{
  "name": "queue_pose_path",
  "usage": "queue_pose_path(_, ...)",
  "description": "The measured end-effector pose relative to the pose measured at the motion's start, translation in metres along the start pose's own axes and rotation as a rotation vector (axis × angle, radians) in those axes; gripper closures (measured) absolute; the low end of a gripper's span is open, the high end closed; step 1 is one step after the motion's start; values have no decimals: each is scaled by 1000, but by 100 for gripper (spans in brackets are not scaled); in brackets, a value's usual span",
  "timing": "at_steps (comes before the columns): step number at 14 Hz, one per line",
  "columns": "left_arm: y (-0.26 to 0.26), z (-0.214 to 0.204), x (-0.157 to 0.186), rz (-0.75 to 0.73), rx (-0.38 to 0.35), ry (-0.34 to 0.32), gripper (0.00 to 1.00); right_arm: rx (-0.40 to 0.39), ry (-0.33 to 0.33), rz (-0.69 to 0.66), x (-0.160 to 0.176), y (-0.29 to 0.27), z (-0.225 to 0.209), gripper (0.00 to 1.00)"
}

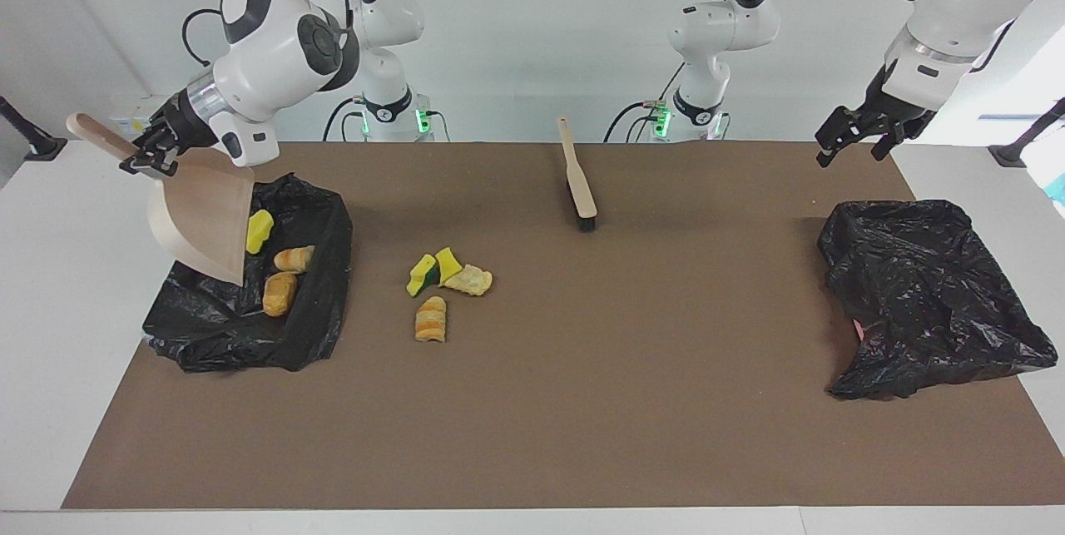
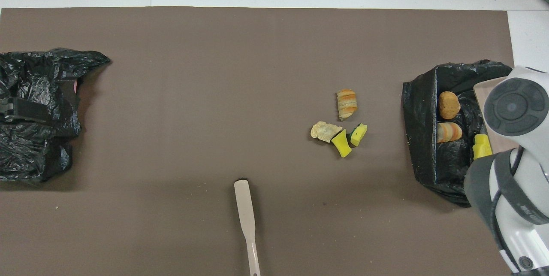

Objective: Sweep and dump trash in bin
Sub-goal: 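Tip the dustpan into the black bag while the left gripper drops the brush, then bring the empty dustpan back and set it on the mat with the right gripper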

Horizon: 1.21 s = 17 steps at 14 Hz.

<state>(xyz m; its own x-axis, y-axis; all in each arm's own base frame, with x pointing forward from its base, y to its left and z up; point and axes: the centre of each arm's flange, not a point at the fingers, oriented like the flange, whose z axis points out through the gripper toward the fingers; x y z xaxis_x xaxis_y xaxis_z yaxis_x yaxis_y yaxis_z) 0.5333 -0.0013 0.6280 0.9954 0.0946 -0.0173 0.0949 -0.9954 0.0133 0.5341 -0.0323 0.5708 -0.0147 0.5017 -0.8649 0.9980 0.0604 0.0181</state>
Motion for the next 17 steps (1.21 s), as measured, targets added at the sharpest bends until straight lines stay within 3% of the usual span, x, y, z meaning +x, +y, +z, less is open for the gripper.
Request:
queue_pose_path(3,5,-2,15,10,-2,-3,0,33,184,191,3,-8,-57,67)
queue_pose_path(5,7,2,18,16,2,-9,0,83,325,340,27,-15,-86,67)
queue_pose_path(9,9,3,18,53,12,-9,0,310,611,683,74,-21,-123,67)
queue_pose_path(11,8,3,18,65,13,-9,0,397,665,859,106,-18,-157,67)
queue_pose_path(14,8,3,18,69,14,-9,0,540,680,1090,179,-7,-225,67)
queue_pose_path(17,13,3,17,80,14,-10,0,713,722,1279,248,29,-264,67)
